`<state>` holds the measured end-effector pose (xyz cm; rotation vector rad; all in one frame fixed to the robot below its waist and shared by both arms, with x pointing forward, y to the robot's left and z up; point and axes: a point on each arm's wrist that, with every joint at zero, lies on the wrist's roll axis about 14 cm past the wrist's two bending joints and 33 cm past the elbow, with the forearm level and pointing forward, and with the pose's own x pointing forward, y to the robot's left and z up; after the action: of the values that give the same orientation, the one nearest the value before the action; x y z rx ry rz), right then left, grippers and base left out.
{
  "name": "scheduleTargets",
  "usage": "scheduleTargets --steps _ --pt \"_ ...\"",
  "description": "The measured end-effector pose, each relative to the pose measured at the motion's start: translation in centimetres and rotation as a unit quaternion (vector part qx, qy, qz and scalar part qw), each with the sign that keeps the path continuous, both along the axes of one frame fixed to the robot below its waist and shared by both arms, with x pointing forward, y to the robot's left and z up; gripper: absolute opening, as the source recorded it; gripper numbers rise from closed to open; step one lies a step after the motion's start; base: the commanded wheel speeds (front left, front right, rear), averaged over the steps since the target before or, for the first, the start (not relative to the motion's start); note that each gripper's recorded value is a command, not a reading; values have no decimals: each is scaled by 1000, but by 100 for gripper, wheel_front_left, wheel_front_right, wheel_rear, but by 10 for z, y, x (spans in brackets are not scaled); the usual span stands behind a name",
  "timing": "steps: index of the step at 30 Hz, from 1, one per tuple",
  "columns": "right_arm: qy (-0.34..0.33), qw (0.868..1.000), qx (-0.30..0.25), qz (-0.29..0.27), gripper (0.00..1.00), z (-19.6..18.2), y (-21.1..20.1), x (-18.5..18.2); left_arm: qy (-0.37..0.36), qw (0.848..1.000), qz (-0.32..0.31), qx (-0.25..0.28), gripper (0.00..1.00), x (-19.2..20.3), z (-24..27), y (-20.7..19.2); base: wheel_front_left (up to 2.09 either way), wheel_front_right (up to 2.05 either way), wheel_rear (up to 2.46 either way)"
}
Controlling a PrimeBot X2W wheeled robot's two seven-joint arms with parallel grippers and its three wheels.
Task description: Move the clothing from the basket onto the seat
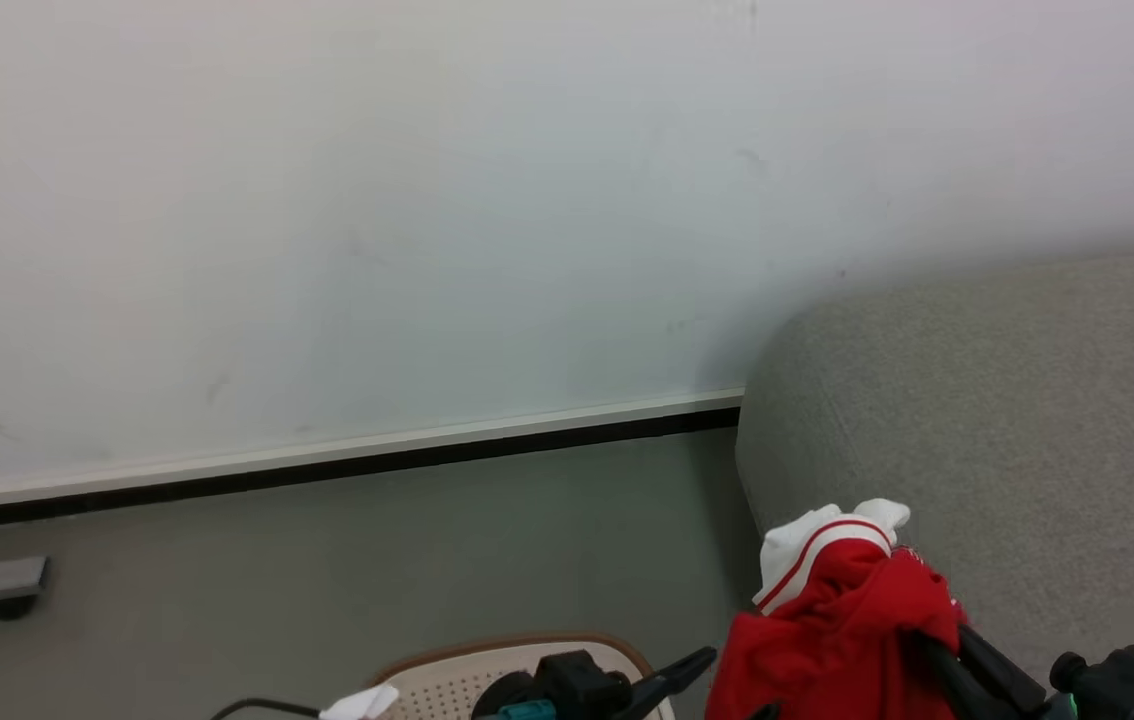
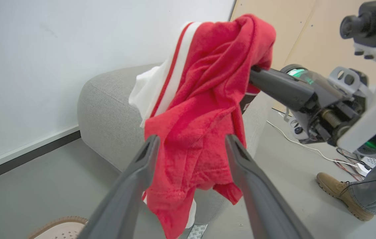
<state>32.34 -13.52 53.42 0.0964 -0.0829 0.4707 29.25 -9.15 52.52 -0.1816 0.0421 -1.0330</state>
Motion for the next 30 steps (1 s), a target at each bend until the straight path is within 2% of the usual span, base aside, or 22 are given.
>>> scheduleTargets --steps 17,30 --pt "0 990 2 -143 0 -2 -84 -33 17 996 -86 5 100 -12 -16 -50 0 0 0" --pt "0 987 3 -164 0 -2 -95 -41 22 995 -100 6 100 -15 -19 -58 0 0 0"
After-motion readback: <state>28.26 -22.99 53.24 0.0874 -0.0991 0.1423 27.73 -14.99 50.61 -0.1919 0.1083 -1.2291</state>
